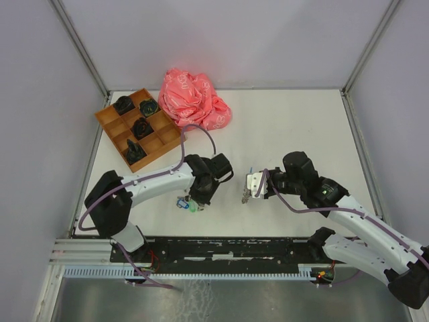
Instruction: Put the keys on the keyring
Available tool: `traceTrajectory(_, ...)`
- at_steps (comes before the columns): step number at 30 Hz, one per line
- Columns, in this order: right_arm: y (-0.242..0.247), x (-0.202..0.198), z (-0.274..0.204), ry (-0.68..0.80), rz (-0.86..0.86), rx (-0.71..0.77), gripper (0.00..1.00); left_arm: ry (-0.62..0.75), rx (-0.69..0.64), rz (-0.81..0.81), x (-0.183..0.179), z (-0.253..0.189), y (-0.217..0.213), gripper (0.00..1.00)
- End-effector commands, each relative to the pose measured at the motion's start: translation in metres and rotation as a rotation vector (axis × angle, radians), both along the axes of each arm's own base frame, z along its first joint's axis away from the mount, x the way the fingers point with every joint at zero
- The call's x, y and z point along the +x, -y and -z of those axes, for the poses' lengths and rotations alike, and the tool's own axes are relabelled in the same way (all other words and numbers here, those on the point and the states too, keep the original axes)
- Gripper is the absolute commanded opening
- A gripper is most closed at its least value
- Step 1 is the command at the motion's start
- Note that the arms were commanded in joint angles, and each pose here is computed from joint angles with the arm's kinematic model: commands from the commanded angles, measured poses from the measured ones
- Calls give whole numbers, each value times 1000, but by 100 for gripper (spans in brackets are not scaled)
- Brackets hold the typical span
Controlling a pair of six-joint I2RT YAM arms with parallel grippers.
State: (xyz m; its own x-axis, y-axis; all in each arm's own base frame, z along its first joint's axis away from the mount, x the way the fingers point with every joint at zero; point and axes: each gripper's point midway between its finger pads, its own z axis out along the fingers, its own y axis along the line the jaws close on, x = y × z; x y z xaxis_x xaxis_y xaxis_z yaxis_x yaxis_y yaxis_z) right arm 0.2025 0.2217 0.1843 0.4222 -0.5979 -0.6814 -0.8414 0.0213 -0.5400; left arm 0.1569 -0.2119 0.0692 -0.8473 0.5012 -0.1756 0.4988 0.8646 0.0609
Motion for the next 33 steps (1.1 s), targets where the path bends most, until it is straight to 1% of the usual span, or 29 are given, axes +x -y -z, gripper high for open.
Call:
traceTrajectory(1,-6,2,-24,64,-4,66,1,34,-65,95,33,5,30,3)
traceTrajectory(7,-3,3,-24,69,6,59,1,82,-96,108,80,18,51,5)
traceTrajectory(13,-2,3,-23,70,12,56,1,112,-110,132,111,29,64,8)
traceTrajectory(17,-2,3,-22,69,13,53,1,136,-125,111,121,34,67,9)
traceTrajectory(22,-2,3,-21,67,12,51,1,203,-154,58,129,30,67,12)
traceTrajectory(27,-3,3,-20,64,9,53,1,277,-211,-31,132,20,65,19)
traceTrajectory(33,-3,3,-20,65,10,53,1,362,-315,-149,128,7,59,29)
